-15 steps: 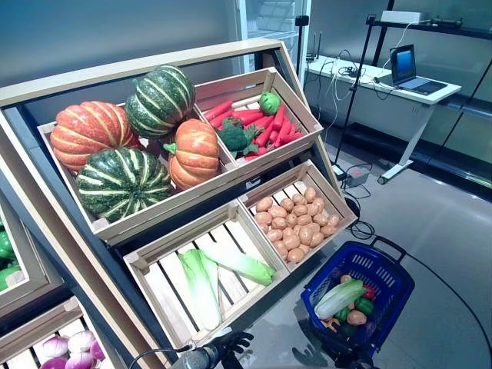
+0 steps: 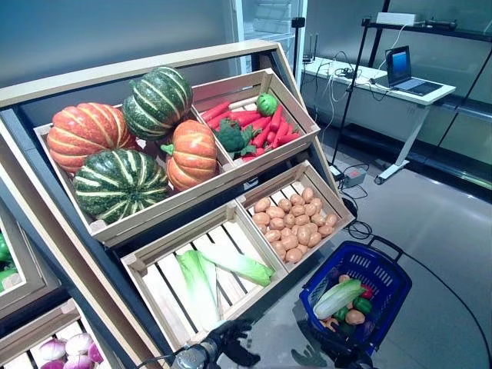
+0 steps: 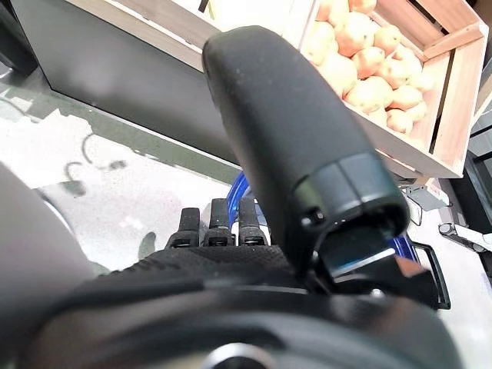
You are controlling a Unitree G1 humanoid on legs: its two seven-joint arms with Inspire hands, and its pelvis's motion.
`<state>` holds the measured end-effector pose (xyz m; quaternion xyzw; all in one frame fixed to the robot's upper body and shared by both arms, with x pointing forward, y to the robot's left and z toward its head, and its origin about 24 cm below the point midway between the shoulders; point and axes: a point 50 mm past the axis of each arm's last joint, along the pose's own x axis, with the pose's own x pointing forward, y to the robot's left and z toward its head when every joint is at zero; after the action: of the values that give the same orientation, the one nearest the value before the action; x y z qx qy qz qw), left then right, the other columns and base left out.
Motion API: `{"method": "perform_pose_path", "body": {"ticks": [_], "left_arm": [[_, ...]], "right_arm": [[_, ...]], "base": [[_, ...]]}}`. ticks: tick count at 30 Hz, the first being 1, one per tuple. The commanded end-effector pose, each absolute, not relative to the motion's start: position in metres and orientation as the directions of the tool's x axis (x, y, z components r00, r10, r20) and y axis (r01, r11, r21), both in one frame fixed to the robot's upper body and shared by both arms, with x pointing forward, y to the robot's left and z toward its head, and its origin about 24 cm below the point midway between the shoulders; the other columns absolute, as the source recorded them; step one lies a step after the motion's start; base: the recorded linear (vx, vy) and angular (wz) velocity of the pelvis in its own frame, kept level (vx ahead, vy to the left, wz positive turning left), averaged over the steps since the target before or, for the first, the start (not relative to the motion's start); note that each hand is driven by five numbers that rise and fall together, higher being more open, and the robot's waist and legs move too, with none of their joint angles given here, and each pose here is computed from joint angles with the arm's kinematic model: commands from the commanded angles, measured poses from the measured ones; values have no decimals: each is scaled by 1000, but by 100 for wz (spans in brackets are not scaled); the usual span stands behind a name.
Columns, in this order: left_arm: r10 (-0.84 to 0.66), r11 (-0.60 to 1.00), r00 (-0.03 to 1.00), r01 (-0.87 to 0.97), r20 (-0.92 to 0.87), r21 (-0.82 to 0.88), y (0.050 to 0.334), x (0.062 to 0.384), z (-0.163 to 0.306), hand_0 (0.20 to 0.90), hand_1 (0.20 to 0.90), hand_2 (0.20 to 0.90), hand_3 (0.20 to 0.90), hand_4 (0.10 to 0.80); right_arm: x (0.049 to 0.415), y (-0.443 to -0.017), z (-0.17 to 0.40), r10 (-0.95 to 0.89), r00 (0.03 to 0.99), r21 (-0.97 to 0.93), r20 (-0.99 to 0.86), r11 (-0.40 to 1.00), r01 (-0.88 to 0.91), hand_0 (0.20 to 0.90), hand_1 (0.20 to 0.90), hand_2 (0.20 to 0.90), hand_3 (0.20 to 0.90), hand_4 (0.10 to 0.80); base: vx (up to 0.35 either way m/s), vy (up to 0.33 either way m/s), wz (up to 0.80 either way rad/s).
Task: Put vegetables into the basket
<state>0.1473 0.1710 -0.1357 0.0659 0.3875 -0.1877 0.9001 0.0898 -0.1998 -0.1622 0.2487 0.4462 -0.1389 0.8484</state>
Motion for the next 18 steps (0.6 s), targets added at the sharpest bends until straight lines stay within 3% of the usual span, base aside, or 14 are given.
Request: {"method": "perform_pose_path", "body": {"ticks": [1,6,13,18], "left_arm": [[-437,897,848,389,-300,-209,145,212,-85,900,900,900,900,800],[-363,888,927,314,-93,-336,149,229,-61,900,900,900,900,800],[-96,993,995,98,23,-70,176,250,-16,900,900,900,900,800],[123,956,982,-156,141,248,190,260,6,900,900,900,900,800]], "right_arm": [[148,-200,-142,-29,726,321,-688,884,340,900,900,900,900,800],[150,-189,-141,-39,739,315,-673,888,334,900,900,900,900,800],[157,-179,-133,-82,771,362,-632,848,387,900,900,900,900,800],[155,-183,-130,-125,793,404,-596,808,430,900,900,900,900,800]], "base": [[-20,-68,-4],[-3,-14,0],[-2,-4,4],[26,-32,6]]}}
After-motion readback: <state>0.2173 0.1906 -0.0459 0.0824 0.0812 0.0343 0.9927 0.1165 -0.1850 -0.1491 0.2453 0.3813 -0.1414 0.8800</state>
